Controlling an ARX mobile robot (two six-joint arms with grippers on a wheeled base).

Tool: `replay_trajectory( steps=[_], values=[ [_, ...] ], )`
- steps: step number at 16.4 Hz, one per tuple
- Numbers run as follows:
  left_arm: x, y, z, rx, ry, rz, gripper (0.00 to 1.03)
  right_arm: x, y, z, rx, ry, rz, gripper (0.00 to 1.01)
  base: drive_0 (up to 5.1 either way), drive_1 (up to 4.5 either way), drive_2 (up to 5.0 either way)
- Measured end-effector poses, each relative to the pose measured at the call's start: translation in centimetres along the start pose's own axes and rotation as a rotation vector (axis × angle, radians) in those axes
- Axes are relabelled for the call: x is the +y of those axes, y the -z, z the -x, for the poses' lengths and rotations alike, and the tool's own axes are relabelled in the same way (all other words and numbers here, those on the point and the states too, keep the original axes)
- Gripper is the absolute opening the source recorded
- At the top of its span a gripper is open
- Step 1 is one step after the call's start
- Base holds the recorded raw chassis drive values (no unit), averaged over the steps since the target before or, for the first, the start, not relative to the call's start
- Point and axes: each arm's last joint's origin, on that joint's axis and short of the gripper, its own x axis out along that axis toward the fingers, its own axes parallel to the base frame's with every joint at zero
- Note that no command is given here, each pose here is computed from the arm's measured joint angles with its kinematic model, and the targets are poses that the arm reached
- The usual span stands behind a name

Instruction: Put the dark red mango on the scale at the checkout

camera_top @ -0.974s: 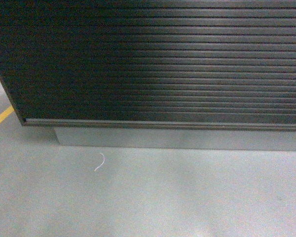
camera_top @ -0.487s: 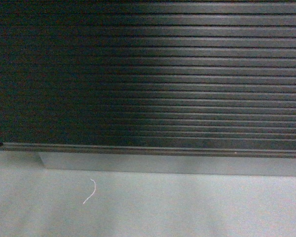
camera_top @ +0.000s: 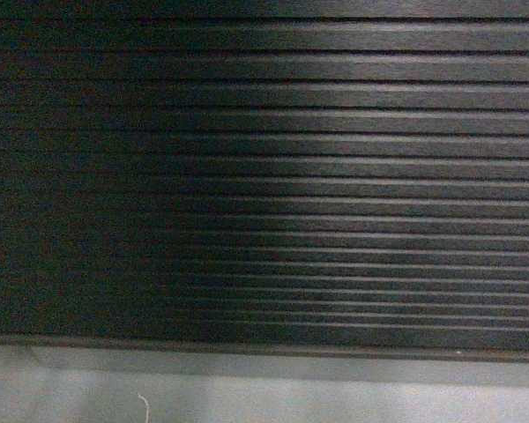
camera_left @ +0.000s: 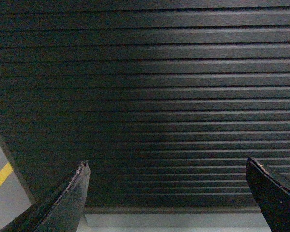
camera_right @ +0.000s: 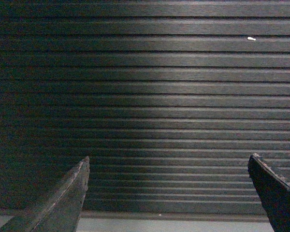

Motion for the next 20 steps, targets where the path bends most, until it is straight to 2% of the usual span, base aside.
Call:
replay_trajectory(
  steps=[20],
  values=[
    [0.0, 0.0, 0.0, 0.0, 0.0, 0.0, 0.98, 0.0, 0.01, 0.0, 0.001, 0.0, 0.0, 0.98, 0.0, 0.0, 0.0]
  ],
)
